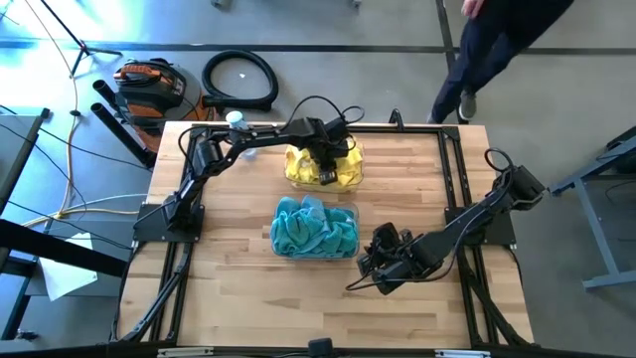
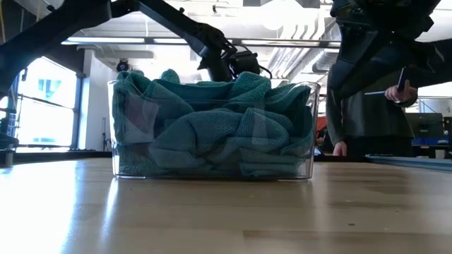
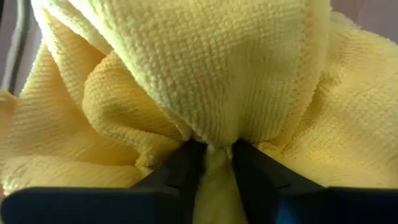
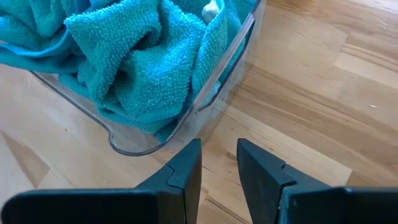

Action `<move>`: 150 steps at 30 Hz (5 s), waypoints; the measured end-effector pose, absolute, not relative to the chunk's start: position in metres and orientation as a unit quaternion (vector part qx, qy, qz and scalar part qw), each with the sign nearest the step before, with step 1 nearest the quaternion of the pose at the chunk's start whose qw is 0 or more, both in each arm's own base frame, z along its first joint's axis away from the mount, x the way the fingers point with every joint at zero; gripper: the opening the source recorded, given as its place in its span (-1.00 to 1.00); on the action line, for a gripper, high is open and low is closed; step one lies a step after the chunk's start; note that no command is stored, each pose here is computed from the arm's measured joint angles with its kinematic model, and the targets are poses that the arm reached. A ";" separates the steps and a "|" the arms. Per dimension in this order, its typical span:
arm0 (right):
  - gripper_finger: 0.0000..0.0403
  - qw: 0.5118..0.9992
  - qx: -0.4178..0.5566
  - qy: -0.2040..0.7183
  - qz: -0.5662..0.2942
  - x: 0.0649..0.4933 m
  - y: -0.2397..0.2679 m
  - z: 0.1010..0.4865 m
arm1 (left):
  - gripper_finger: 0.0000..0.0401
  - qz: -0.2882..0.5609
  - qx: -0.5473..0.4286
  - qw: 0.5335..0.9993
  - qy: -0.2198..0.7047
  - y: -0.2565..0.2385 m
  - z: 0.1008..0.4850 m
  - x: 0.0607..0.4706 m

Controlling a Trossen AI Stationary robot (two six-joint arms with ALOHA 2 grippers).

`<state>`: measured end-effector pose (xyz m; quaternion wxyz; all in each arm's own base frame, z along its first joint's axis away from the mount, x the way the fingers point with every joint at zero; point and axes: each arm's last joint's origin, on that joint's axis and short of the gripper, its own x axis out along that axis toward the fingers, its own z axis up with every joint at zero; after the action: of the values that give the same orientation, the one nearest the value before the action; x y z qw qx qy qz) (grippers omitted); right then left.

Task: Sort microfiber towel by color & place in baskets
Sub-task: Put the yellow microfiber cloth into the top transparent bin, then return to Home Position

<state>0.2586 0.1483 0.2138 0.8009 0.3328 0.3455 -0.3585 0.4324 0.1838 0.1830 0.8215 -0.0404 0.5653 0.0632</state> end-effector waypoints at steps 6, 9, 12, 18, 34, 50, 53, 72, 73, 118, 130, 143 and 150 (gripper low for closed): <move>-0.51 0.801 0.333 0.346 -0.359 0.259 0.148 0.214 | -0.49 0.067 -0.042 0.821 0.566 0.185 0.203 0.435; -0.51 0.801 0.332 0.346 -0.358 0.259 0.148 0.214 | -0.49 0.072 -0.050 0.820 0.565 0.185 0.218 0.436; -0.51 0.803 0.330 0.347 -0.356 0.257 0.150 0.214 | -0.49 0.071 -0.053 0.816 0.571 0.184 0.230 0.434; -0.51 0.803 0.317 0.352 -0.363 0.251 0.153 0.213 | -0.49 0.072 -0.056 0.817 0.569 0.181 0.252 0.433; -0.97 0.846 0.352 0.314 -0.249 0.211 0.154 0.173 | -0.49 0.103 -0.098 0.811 0.568 0.155 0.302 0.420; -1.00 0.905 0.269 0.310 -0.111 0.162 0.110 0.193 | -0.72 0.167 -0.020 0.850 0.499 0.037 0.397 0.373; -0.99 0.909 0.247 0.316 -0.111 0.156 0.104 0.197 | -0.88 0.185 -0.009 0.849 0.495 0.012 0.400 0.359; -1.00 0.930 0.077 0.350 -0.082 0.155 0.086 0.199 | -1.00 0.196 -0.084 0.815 0.539 -0.064 0.315 0.228; -1.00 0.930 0.073 0.352 -0.078 0.157 0.084 0.199 | -1.00 0.188 -0.085 0.825 0.526 -0.066 0.309 0.224; -1.00 0.965 0.101 0.229 -0.076 0.175 0.010 0.200 | -1.00 0.036 -0.065 0.984 0.160 -0.002 0.172 0.111; -1.00 0.962 0.121 0.231 -0.081 0.175 0.010 0.199 | -1.00 0.018 -0.032 0.997 0.071 -0.002 0.170 0.099; -1.00 0.960 0.138 0.230 -0.085 0.175 0.010 0.199 | -1.00 0.006 0.003 1.000 0.028 -0.002 0.175 0.093; -1.00 0.959 0.142 0.229 -0.086 0.175 0.010 0.199 | -1.00 -0.006 -0.003 1.000 -0.009 -0.003 0.168 0.097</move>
<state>0.1748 0.0100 0.1989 0.9591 0.1420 0.2293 -0.0856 0.0973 -0.0031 0.1682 0.9999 -0.0035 -0.0093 -0.0062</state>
